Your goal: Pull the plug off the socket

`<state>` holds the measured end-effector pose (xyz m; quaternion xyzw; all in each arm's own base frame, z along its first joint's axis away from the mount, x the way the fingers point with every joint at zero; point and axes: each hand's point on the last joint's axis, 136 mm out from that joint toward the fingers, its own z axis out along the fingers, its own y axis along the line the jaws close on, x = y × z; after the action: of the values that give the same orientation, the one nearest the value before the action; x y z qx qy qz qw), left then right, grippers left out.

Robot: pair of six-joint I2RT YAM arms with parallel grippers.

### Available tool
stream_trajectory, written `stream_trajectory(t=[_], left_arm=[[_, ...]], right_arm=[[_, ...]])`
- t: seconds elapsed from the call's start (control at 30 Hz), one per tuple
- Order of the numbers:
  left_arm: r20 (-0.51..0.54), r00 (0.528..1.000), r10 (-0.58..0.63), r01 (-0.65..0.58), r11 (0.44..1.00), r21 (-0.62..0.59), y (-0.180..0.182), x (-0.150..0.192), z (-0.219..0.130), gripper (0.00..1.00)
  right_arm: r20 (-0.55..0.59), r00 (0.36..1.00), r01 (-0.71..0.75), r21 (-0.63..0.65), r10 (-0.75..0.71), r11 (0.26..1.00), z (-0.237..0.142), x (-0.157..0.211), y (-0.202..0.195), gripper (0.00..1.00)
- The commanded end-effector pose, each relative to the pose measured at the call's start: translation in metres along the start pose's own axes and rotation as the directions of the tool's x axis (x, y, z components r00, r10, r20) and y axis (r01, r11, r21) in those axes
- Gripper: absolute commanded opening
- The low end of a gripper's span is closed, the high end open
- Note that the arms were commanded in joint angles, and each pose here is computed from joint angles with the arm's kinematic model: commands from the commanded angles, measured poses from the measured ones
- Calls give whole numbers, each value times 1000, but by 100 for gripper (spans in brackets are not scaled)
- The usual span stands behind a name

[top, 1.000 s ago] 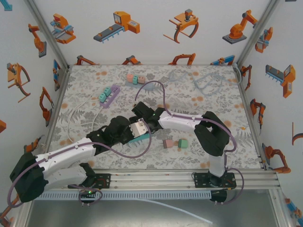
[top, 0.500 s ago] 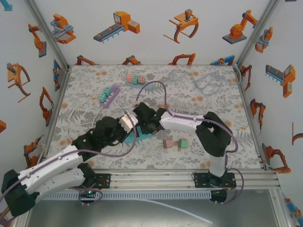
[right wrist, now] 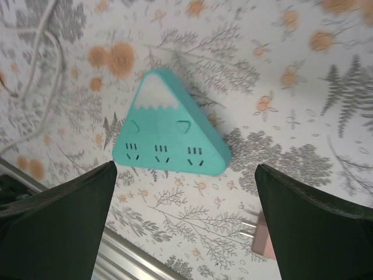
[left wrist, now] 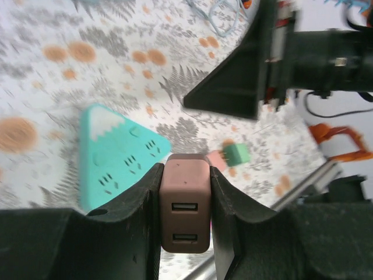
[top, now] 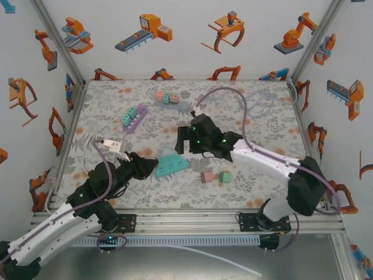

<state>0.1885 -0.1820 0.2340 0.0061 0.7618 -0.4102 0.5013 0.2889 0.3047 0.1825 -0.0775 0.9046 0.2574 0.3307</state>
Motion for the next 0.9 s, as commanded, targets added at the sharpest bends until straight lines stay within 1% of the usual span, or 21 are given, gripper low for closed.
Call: stream_trajectory(t=[0.0, 0.07, 0.13, 0.3, 0.4, 0.5, 0.6, 0.7, 0.77, 0.83, 0.87], left_arm=[[6, 937, -348, 347, 934, 83, -4, 7, 10, 18], [-41, 912, -409, 411, 910, 61, 3, 28, 21, 18], [-100, 900, -425, 429, 903, 22, 7, 48, 31, 18], [-275, 898, -342, 362, 932, 22, -15, 89, 62, 18], [-346, 894, -284, 321, 945, 55, -30, 111, 80, 18], [-358, 898, -256, 289, 957, 40, -27, 128, 96, 18], [-343, 905, -253, 266, 964, -9, -16, 137, 108, 18], [-362, 903, -229, 241, 970, -14, -16, 145, 118, 19], [-389, 894, -224, 243, 970, -1, -19, 154, 124, 20], [-388, 888, -246, 261, 965, -14, -14, 160, 128, 22], [-376, 889, -261, 272, 962, -23, -10, 162, 130, 24]], right_arm=[[119, 987, -110, 45, 104, 993, -17, -14, -30, 92], [164, 977, -147, 59, 135, 987, -28, -15, -46, 92], [200, 967, -174, 70, 157, 982, -37, -13, -59, 91], [226, 954, -220, 84, 196, 972, -48, -5, -77, 91], [222, 952, -234, 81, 211, 969, -47, -1, -79, 91], [217, 952, -237, 77, 216, 968, -47, 0, -79, 90], [213, 953, -235, 77, 214, 969, -48, 0, -79, 90], [216, 953, -236, 87, 213, 968, -50, 2, -82, 90], [220, 953, -233, 92, 209, 968, -50, 2, -84, 90], [224, 952, -233, 95, 207, 968, -51, 1, -85, 90], [224, 953, -229, 95, 203, 969, -51, 1, -85, 90]])
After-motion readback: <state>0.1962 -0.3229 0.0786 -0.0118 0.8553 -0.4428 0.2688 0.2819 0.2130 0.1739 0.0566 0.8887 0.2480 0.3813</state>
